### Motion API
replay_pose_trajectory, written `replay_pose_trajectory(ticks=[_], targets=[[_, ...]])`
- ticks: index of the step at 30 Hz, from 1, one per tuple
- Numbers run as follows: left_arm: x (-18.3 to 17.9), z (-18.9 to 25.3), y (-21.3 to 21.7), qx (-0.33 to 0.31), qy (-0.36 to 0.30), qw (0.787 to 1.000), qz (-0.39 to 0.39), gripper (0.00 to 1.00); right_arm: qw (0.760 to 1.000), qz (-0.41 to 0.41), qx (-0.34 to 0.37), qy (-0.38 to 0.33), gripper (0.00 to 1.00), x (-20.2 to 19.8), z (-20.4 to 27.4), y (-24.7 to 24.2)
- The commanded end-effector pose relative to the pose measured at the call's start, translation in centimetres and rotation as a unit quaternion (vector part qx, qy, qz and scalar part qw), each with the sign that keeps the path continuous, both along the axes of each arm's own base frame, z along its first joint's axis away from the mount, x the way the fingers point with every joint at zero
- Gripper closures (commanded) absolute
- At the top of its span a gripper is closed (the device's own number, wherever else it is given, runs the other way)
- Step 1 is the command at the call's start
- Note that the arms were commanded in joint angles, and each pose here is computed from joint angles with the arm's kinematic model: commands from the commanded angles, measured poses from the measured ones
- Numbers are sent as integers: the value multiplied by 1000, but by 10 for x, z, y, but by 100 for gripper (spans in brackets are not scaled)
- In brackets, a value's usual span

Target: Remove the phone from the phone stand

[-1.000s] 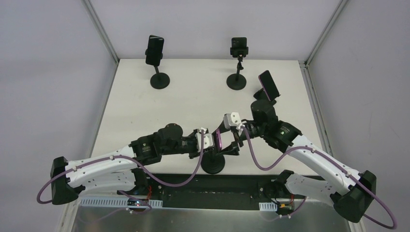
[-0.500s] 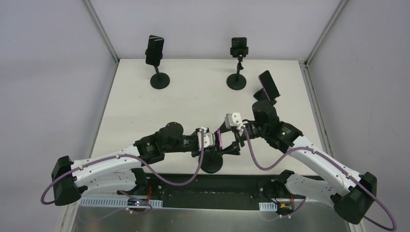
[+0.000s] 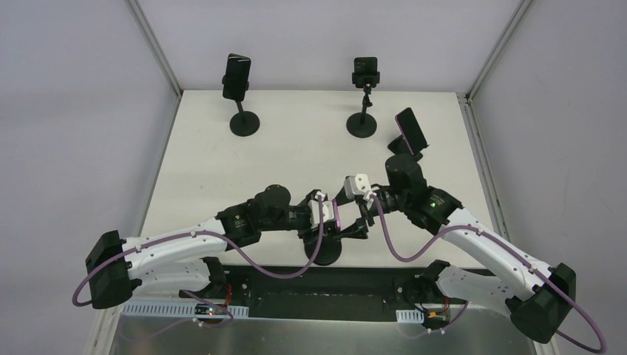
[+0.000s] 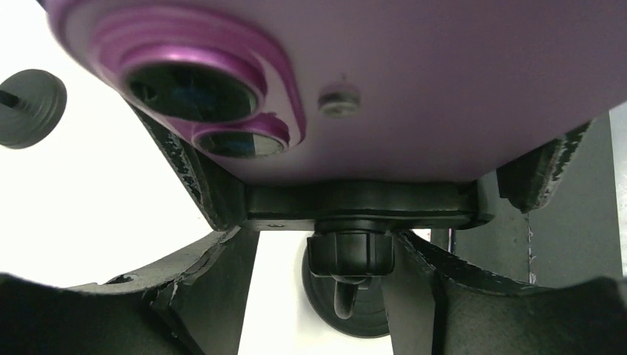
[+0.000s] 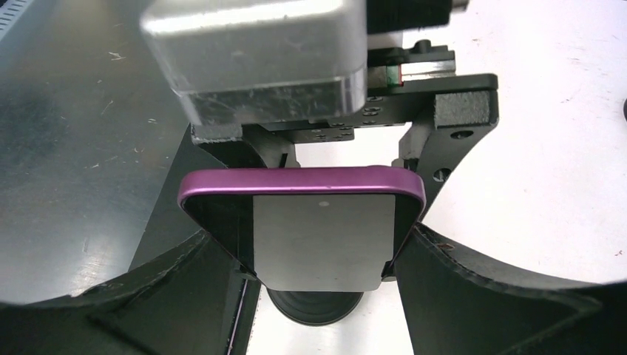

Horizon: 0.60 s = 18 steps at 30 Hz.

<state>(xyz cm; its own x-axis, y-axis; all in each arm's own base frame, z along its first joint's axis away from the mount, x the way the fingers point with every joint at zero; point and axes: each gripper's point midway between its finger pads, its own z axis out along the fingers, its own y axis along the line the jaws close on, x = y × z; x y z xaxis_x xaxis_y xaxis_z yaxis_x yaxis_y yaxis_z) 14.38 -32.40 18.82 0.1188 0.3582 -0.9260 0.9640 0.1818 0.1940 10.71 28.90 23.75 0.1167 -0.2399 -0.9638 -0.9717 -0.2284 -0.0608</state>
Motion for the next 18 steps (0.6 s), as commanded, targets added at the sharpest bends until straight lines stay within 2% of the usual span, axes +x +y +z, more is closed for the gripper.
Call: replay_pose_trajectory(ticks=[1,11,18], targets=[[13,37,-13,-47,-26,999,8,40,998,47,-7,42,100,-24,-9,-3],[16,59,-13,-70,-34,997,10,42,997,47,-15,51,100,-24,-11,-2],[13,67,-13,-85,-19,996,11,42,999,11,-32,36,100,-12,-20,-2]])
